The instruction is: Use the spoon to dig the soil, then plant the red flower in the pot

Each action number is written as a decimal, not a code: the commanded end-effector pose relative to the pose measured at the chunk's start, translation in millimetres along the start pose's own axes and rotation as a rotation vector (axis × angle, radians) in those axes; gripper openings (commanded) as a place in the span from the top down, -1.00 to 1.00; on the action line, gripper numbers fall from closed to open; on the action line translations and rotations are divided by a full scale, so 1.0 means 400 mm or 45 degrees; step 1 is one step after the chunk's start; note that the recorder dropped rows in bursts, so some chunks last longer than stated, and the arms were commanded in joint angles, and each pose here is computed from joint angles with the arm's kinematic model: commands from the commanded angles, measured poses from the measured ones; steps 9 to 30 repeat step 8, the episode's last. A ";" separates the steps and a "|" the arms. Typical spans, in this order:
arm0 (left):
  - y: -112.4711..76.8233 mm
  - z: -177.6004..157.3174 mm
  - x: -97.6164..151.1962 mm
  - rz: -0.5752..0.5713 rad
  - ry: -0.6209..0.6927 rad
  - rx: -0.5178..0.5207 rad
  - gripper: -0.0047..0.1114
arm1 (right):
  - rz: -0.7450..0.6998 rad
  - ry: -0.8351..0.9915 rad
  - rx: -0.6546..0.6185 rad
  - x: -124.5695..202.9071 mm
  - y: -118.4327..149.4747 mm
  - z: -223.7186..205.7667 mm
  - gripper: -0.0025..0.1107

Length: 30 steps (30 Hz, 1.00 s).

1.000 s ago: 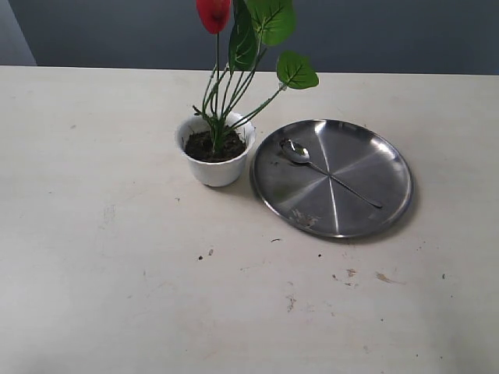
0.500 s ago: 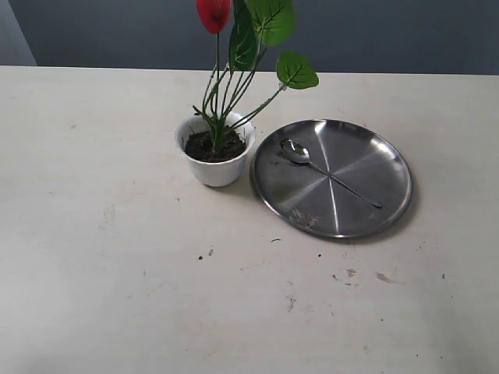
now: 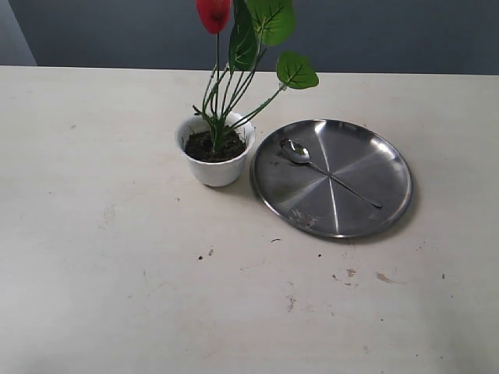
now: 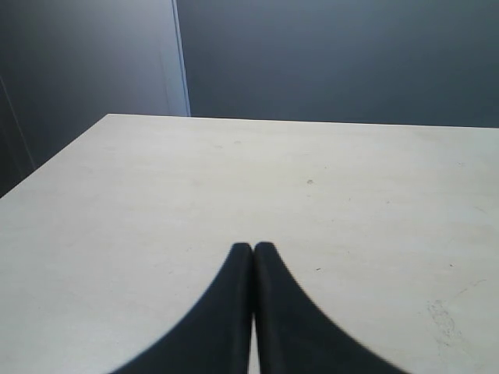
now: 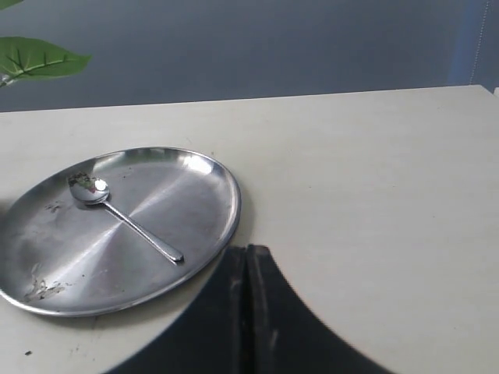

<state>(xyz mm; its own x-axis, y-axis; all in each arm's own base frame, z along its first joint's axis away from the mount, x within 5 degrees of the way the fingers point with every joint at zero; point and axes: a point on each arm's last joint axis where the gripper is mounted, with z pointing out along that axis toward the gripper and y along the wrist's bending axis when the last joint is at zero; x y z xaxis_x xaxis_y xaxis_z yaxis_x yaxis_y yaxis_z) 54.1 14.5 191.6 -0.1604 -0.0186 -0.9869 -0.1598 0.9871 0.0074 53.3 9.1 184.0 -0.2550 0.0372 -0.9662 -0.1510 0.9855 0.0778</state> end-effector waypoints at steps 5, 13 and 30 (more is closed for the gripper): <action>-0.001 0.000 0.001 -0.006 -0.008 0.007 0.91 | 0.016 -0.019 -0.002 -0.001 0.001 0.000 0.97; -0.001 0.000 0.001 -0.006 -0.008 0.007 0.91 | 0.016 -0.019 -0.002 -0.001 0.001 0.000 0.97; -0.001 0.000 0.001 -0.006 -0.008 0.007 0.91 | 0.016 -0.019 -0.002 -0.001 0.001 0.000 0.97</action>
